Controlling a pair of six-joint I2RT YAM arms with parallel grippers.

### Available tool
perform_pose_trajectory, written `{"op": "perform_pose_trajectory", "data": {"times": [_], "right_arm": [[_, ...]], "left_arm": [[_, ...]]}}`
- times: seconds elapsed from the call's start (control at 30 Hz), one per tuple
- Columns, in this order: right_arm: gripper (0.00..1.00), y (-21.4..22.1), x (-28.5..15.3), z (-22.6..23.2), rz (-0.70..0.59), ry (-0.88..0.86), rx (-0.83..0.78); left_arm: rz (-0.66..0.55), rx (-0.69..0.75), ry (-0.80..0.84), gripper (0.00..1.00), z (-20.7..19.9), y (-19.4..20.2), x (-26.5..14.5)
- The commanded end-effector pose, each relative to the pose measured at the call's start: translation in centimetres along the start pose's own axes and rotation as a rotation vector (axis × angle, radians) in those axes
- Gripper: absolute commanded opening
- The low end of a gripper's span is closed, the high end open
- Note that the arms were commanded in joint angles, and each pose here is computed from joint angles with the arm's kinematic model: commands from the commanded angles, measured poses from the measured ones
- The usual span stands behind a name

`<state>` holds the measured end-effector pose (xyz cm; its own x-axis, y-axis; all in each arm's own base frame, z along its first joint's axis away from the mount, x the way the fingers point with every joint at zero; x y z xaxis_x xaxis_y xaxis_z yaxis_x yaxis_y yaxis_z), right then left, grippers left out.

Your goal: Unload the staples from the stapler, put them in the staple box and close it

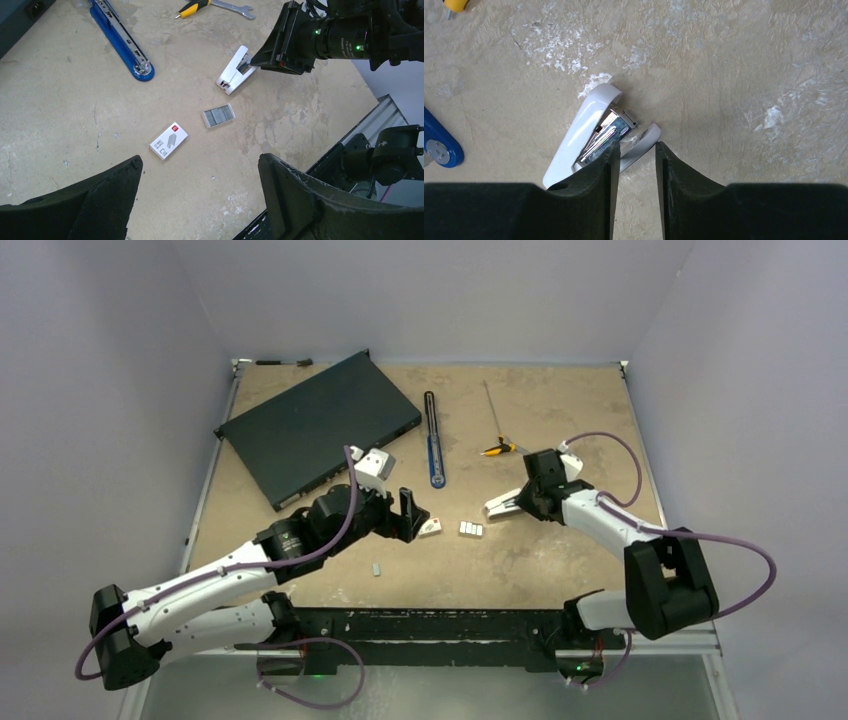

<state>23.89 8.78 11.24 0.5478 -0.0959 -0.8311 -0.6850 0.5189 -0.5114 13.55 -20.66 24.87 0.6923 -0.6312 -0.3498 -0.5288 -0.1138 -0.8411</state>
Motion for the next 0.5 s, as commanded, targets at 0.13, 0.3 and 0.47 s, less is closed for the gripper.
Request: {"op": "perform_pose_trajectory", "data": {"times": [0.13, 0.3, 0.47], "right_arm": [[0.20, 0.5, 0.8, -0.3, 0.018, 0.007, 0.004], [0.03, 0.6, 0.7, -0.6, 0.008, 0.013, 0.003], [0.00, 0.5, 0.4, -0.6, -0.002, -0.014, 0.000]], "left_arm": [[-0.021, -0.014, 0.019, 0.84, -0.4, -0.3, 0.4], [-0.012, -0.017, 0.015, 0.84, -0.3, 0.0, 0.8], [-0.041, -0.061, 0.073, 0.86, -0.8, 0.5, 1.8]]}}
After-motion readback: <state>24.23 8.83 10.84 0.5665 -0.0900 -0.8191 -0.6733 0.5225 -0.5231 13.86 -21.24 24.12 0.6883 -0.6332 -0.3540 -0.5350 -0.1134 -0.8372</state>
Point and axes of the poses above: each gripper's point midway between its finger pads, its own x axis out along the fingers, its own z axis along the line the jaws close on, y = z × x, the point moved 9 cm from there along -x, back along the fingers, and after that the axes turned 3 degrees about -x, right-handed, at the moved point
